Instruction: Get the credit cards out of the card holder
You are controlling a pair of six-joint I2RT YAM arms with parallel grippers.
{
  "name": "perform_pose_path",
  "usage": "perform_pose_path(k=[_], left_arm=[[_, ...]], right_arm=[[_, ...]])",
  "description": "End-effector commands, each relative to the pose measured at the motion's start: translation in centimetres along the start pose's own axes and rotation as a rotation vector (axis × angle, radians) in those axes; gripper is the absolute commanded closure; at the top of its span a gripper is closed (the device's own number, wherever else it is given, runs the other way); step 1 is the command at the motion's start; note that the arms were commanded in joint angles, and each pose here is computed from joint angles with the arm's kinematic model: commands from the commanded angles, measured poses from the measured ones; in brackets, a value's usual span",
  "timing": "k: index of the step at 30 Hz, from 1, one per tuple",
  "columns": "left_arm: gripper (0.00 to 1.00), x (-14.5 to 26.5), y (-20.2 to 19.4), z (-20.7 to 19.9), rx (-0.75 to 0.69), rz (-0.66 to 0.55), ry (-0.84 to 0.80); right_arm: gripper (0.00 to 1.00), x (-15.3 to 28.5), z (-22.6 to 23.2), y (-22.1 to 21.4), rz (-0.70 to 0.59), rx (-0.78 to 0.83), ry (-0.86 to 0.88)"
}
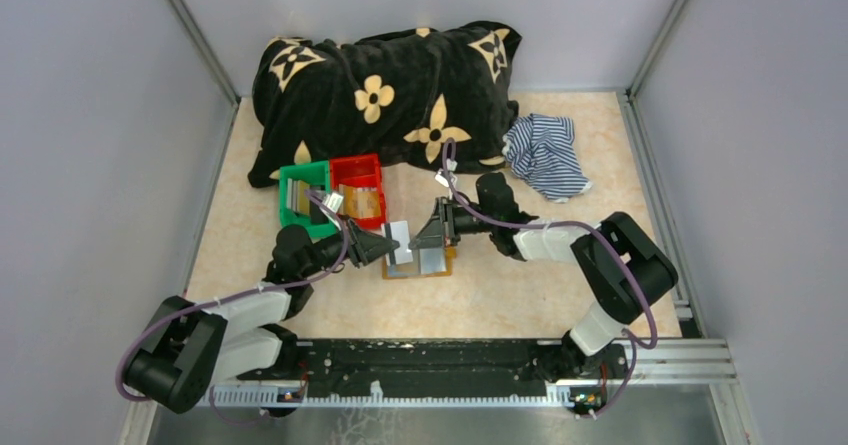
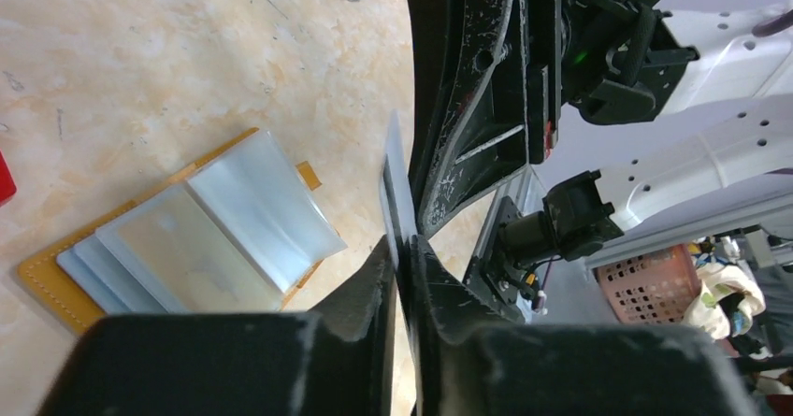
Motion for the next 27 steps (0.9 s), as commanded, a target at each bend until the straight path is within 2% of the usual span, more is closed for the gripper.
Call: perform_pose_path(k=[1,3,8,12,16,25,27], left_arm=[[0.92,0.2,0.2,-0.5,-0.021,-0.016,-0.024],[1.0,0.2,0.3,-0.5,-0.025,-0.017,-0.022],[1.0,-0.2,0.9,-0.7,-0.027,-0.033,-0.042],[1.0,-0.5,1.3,-1.1,-0.025,-0.038,-0.07],[1.0,-0.3,1.2,-1.2,0.0,-0.057,-0.079],[1.0,-0.8,2.2,-1.6,-0.001,-0.084,-0.101],[1.0,-0.8,2.3,-1.6,0.005,-0.091,-0.108]], right_arm=[[1.0,-0.6,1.8,1.5,-0.02,0.082,0.058],[1.0,-0.6,1.9,1.6,-0.021,0.085,0.061],[1.0,-0.8,2.8,2.3,-0.03,0.102,0.089],[0.78,-1.1,3.1,2.7,-0.026,0.115,0.11],[0.68,-1.0,3.2,2.6,-0.034,0.125,0.128],[0.72,-1.0,3.1,1.9,-0.026,0.09,0.188],[0.76,-0.9,3.2,1.8,-0.028,0.092,0.19]])
Point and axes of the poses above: each gripper's point midway between its finger pads, its own x axis back along the fingers, its own z axis along the line the jaws close on, y = z × x, the point moved 4 cm from there along x, back along the fingers, and after that the axes turned 9 degrees about -x, right-handed, at the moved point
